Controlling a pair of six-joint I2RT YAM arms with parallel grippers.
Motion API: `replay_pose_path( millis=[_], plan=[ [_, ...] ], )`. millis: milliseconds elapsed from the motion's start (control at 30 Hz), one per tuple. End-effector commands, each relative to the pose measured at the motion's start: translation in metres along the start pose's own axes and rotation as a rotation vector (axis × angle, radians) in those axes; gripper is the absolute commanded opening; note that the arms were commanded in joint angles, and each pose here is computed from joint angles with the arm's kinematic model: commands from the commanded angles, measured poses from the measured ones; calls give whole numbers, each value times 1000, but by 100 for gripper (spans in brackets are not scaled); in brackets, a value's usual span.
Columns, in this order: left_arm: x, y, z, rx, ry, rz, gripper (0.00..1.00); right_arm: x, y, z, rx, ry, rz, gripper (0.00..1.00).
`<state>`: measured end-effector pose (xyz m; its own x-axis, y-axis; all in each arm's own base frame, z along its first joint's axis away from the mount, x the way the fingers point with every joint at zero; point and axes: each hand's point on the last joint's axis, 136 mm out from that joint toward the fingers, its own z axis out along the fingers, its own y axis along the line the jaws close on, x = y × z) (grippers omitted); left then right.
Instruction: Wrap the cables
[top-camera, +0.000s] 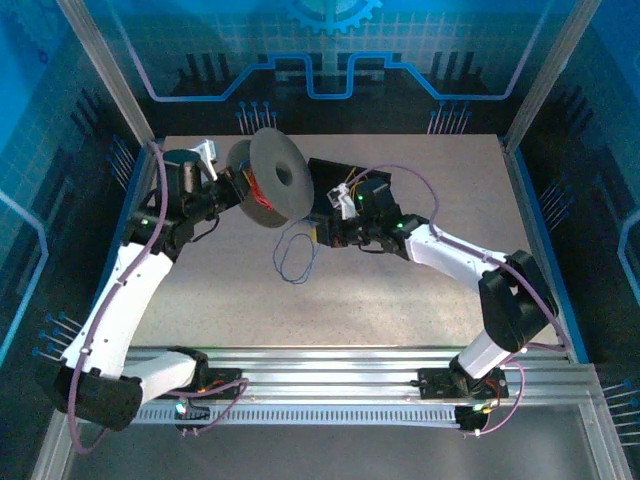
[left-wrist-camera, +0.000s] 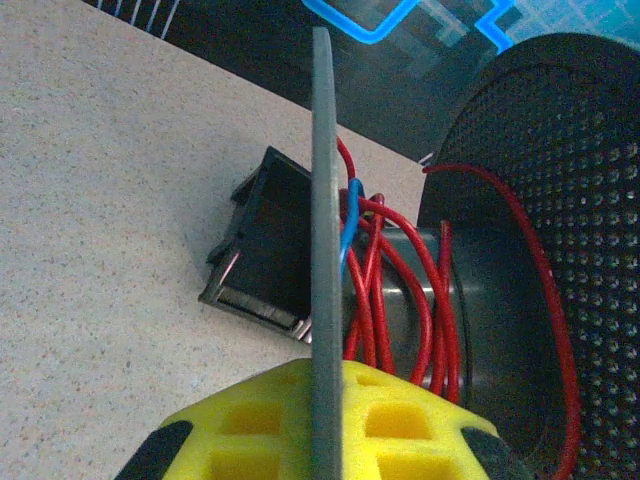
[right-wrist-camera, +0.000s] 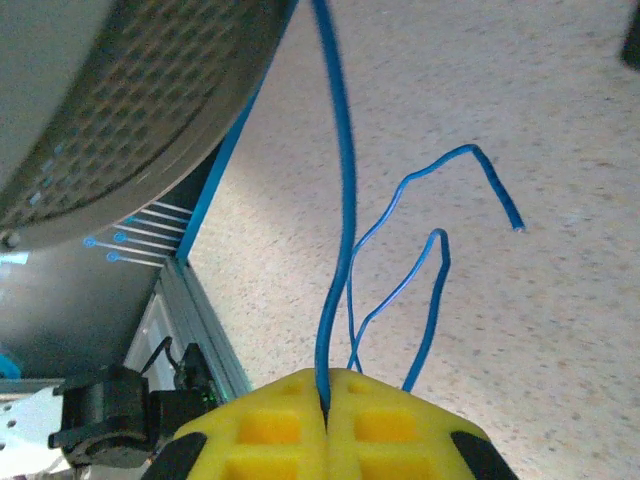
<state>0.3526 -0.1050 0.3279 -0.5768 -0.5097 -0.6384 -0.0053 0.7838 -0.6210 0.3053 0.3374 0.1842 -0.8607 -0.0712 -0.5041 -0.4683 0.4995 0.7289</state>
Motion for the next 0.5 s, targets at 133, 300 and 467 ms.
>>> replay_pose_path(
  millis=[133, 300, 467],
  plan=[
    [-22, -11, 17, 75, -83, -33, 0, 4, 28, 2, -66, 12, -94, 35],
    [-15, -7, 13, 57, -65, -4, 0, -2, 39, -17, -64, -37, -133, 52],
    [-13, -6, 8, 53, -61, 8, 0, -2, 52, -40, -77, -77, -175, 62]
  ],
)
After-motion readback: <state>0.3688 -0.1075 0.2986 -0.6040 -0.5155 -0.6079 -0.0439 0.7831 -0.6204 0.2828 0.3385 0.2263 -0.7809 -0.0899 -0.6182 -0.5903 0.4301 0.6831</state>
